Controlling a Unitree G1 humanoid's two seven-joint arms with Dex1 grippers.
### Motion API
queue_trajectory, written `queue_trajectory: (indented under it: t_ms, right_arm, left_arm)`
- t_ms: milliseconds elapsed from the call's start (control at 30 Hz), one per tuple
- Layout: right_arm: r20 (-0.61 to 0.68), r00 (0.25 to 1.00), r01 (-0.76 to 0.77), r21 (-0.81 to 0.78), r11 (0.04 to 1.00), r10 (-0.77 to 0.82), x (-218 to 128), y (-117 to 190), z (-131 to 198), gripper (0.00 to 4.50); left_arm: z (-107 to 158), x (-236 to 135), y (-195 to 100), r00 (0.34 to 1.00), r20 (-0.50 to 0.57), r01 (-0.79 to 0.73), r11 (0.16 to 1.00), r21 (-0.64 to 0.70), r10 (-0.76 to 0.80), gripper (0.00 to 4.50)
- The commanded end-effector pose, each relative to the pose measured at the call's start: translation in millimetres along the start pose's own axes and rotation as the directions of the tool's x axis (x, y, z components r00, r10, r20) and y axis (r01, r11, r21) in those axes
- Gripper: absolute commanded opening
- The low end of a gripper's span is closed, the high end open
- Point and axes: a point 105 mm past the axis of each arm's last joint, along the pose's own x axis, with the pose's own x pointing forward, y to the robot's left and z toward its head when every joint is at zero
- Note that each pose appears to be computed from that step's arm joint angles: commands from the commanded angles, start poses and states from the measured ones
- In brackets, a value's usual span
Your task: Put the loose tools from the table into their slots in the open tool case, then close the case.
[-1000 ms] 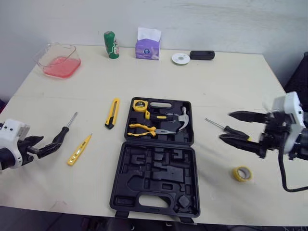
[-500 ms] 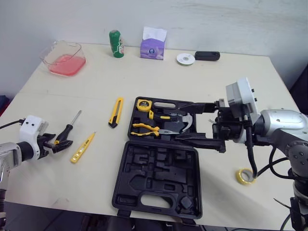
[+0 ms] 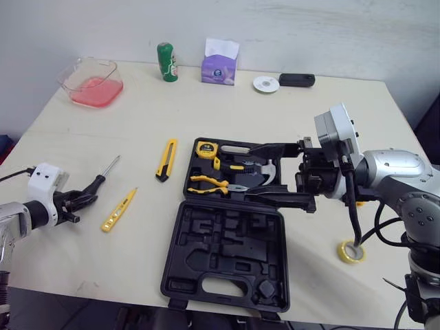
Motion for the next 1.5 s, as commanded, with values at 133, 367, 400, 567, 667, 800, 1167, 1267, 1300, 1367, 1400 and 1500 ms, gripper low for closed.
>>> queue_trajectory:
  t_ms: [133, 367, 400, 567, 667, 800, 1167, 1267, 1300, 1367, 1400, 1500]
  right_arm:
    - [-0.039, 0.999, -0.018, -0.056, 0.998, 0.016, -10, 9, 6, 4.5]
    - [-0.168, 0.986, 0.004, -0.079, 0.997, -0.018, -16, 12, -17, 4.5]
    - [-0.192, 0.981, 0.007, -0.086, 0.996, -0.024, -17, 12, -22, 4.5]
    - [-0.216, 0.975, 0.032, -0.054, 0.998, -0.043, -22, 21, -34, 4.5]
    - [-0.265, 0.962, 0.055, -0.029, 0.998, -0.06, -29, 27, -48, 4.5]
    - [-0.299, 0.951, 0.084, -0.005, 0.996, -0.082, -35, 32, -60, 4.5]
    - [-0.351, 0.921, 0.197, 0.044, 0.979, -0.169, -46, 41, -86, 4.5]
    - [-0.361, 0.916, 0.209, 0.048, 0.977, -0.178, -47, 41, -90, 4.5]
    - [-0.362, 0.915, 0.212, 0.049, 0.976, -0.18, -48, 42, -92, 4.5]
    - [-0.362, 0.914, 0.216, 0.05, 0.975, -0.184, -48, 42, -93, 4.5]
    - [-0.362, 0.913, 0.219, 0.051, 0.974, -0.187, -48, 41, -94, 4.5]
    - [-0.361, 0.913, 0.226, 0.052, 0.973, -0.192, -48, 40, -96, 4.5]
  left_arm:
    - [58, -3, -72, 0.961, 0.044, 0.244, 0.916, 0.32, -0.272, 1.02]
    - [68, 14, -154, 0.822, -0.179, 0.552, 0.675, 0.49, -0.541, 1.02]
    - [67, 15, -160, 0.804, -0.211, 0.577, 0.642, 0.505, -0.556, 1.02]
    - [75, 35, -180, 0.769, -0.313, 0.612, 0.501, 0.612, -0.557, 1.02]
    - [71, 34, -195, 0.688, -0.41, 0.695, 0.38, 0.611, -0.598, 1.02]
    - [71, 41, -199, 0.672, -0.451, 0.705, 0.32, 0.633, -0.588, 1.02]
    - [74, 63, -205, 0.656, -0.512, 0.717, 0.246, 0.652, -0.554, 1.02]
    - [74, 66, -203, 0.663, -0.519, 0.719, 0.268, 0.641, -0.539, 1.02]
    - [74, 67, -203, 0.664, -0.517, 0.717, 0.267, 0.643, -0.54, 1.02]
    - [75, 67, -204, 0.662, -0.518, 0.717, 0.258, 0.648, -0.541, 1.02]
    - [75, 68, -205, 0.661, -0.518, 0.718, 0.254, 0.648, -0.544, 1.02]
    - [77, 73, -207, 0.668, -0.508, 0.709, 0.258, 0.656, -0.544, 1.02]
